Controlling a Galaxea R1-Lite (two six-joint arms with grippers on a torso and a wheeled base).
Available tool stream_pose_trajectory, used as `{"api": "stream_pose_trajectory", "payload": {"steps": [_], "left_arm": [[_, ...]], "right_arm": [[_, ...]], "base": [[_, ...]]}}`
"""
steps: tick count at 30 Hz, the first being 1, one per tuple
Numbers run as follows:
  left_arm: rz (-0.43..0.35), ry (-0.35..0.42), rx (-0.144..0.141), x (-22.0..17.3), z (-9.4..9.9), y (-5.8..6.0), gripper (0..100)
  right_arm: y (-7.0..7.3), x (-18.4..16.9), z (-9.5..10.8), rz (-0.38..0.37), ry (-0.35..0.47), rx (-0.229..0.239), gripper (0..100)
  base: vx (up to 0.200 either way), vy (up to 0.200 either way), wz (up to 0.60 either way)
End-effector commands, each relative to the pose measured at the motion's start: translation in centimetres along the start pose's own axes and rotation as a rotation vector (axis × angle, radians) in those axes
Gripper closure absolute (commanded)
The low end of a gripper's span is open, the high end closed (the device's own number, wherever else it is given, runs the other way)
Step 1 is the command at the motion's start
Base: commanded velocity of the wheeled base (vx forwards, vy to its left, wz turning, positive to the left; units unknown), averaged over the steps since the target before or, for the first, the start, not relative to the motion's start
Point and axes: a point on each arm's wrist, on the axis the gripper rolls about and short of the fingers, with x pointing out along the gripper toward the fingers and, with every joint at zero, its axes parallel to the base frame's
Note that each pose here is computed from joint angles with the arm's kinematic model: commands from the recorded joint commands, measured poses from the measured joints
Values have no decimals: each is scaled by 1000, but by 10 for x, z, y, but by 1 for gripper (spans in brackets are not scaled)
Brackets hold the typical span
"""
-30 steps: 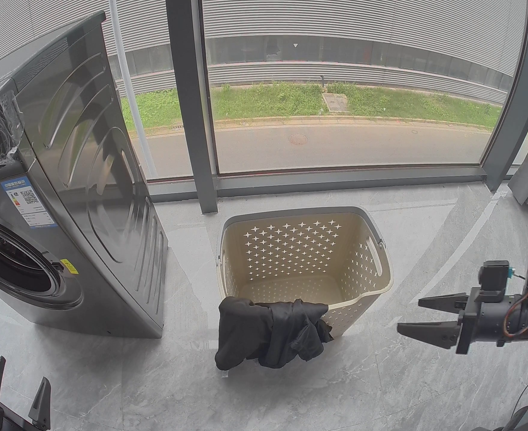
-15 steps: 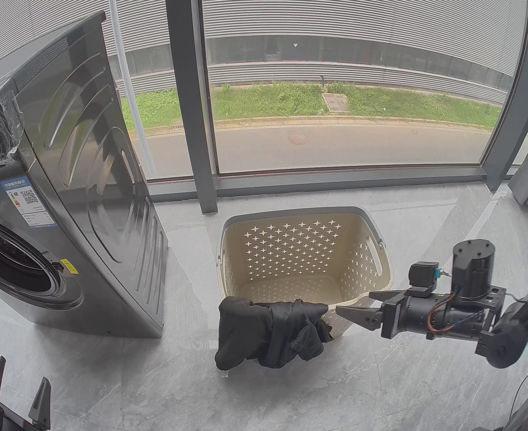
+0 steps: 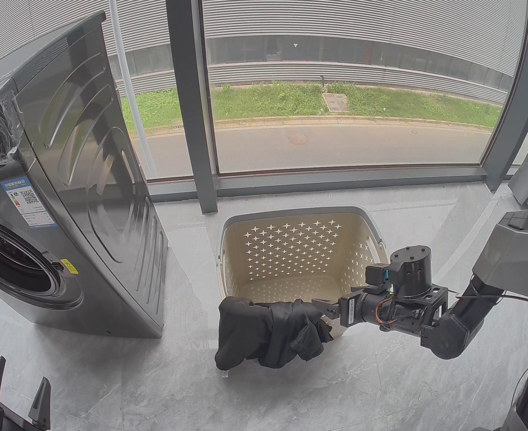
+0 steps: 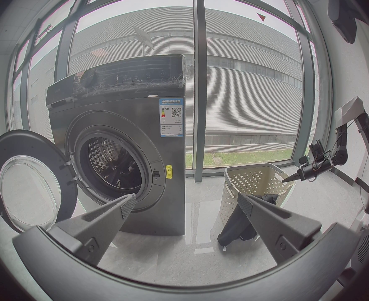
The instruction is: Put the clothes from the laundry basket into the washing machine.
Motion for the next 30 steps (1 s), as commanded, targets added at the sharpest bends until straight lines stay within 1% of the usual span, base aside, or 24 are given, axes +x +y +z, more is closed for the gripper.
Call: {"api": "stream_pose_trajectory", "payload": {"steps": [1, 4, 7, 10, 13, 16, 23, 28, 30], "left_arm": [[0, 3, 0, 0, -5, 0, 0], [0, 3, 0, 0, -5, 0, 0], [0, 1, 0, 0, -5, 0, 0], [1, 3, 0, 0, -5, 0, 0], [1, 1, -2, 0, -5, 0, 0], [1, 3, -5, 0, -5, 0, 0], [0, 1, -3, 0, -5, 0, 0], [1, 3, -5, 0, -5, 0, 0], [0, 1, -5, 0, -5, 0, 0]], "right_arm": [[-1, 17, -7, -6, 23, -9, 0], [-1, 24, -9, -25, 21, -17, 0], [3, 30, -12, -15, 28, -24, 0], [4, 38, -14, -10, 24, -27, 0], [3, 46, -18, -11, 28, -40, 0], [2, 55, -22, -12, 34, -43, 0], [5, 71, -33, 0, 50, -52, 0], [3, 83, -43, 10, 48, -53, 0], [3, 89, -44, 13, 39, -56, 0]], "base": [[0, 0, 0], [0, 0, 0], [0, 0, 0], [0, 0, 0], [0, 0, 0], [0, 0, 0], [0, 0, 0], [0, 0, 0], [0, 0, 0]]}}
